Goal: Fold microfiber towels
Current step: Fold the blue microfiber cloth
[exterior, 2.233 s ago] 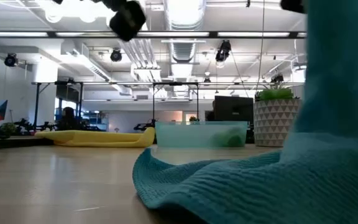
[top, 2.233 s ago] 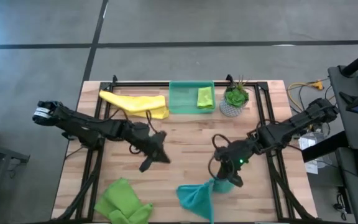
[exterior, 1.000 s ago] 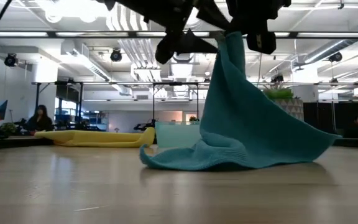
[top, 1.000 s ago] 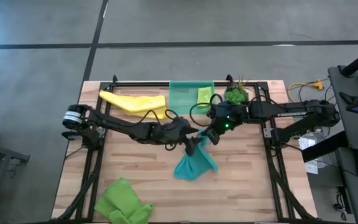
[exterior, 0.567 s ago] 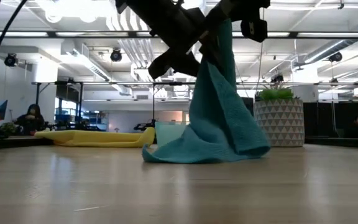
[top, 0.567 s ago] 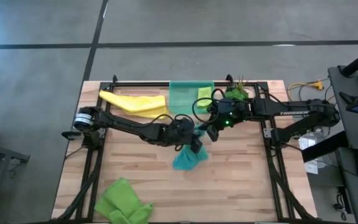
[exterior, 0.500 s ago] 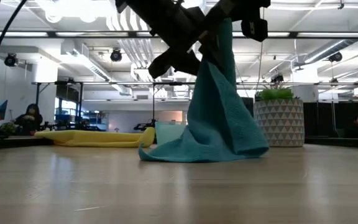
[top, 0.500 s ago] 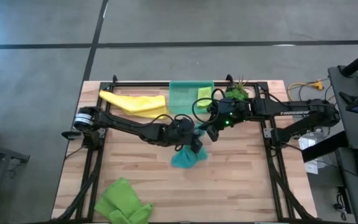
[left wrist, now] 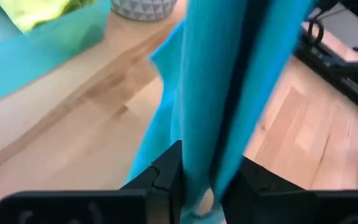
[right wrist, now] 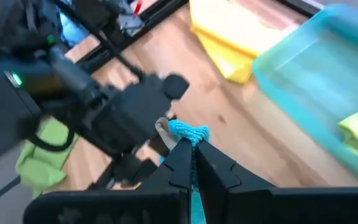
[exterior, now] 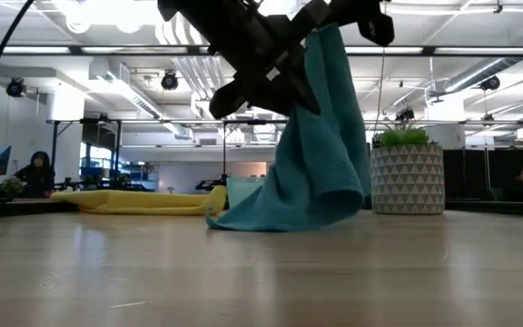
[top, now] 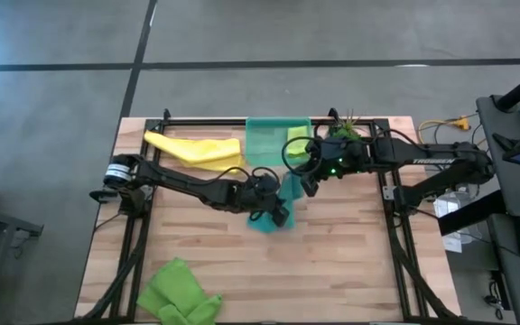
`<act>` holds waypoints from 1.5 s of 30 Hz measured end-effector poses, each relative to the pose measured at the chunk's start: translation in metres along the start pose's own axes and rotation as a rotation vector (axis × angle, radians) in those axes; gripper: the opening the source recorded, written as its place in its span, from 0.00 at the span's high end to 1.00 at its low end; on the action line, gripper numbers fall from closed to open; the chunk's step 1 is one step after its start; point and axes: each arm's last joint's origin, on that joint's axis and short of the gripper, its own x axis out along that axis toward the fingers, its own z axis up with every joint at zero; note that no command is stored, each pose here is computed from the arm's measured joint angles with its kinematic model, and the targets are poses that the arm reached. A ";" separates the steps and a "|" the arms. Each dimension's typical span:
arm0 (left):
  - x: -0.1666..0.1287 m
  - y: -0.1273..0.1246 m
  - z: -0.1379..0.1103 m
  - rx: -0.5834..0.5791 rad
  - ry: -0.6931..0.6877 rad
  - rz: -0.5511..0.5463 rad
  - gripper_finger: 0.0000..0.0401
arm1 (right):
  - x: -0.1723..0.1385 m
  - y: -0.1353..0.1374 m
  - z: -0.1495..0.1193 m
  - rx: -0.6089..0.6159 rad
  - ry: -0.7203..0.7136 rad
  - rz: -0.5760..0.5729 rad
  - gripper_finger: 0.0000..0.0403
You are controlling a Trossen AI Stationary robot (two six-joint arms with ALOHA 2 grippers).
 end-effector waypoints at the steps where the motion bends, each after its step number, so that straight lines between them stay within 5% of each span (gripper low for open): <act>1: 0.000 0.000 -0.001 0.001 0.003 -0.002 0.83 | -0.001 0.001 0.002 0.001 -0.009 -0.004 0.98; 13: 0.005 0.000 -0.005 -0.019 0.036 -0.016 0.84 | -0.012 0.005 0.013 0.000 -0.074 -0.022 0.98; 19: 0.008 -0.002 -0.012 -0.013 0.142 -0.102 0.98 | -0.020 0.004 0.013 -0.043 -0.027 -0.061 0.98; 27: -0.031 -0.001 0.001 0.109 0.276 -0.235 0.99 | -0.043 -0.007 0.001 -0.081 0.086 -0.122 0.98; 35: -0.092 -0.008 0.025 0.128 0.480 -0.735 0.99 | -0.075 0.001 -0.023 -0.031 0.338 0.200 0.98; 45: -0.112 -0.035 -0.004 0.132 0.656 -0.896 1.00 | -0.079 0.060 -0.107 -0.001 0.585 0.477 0.98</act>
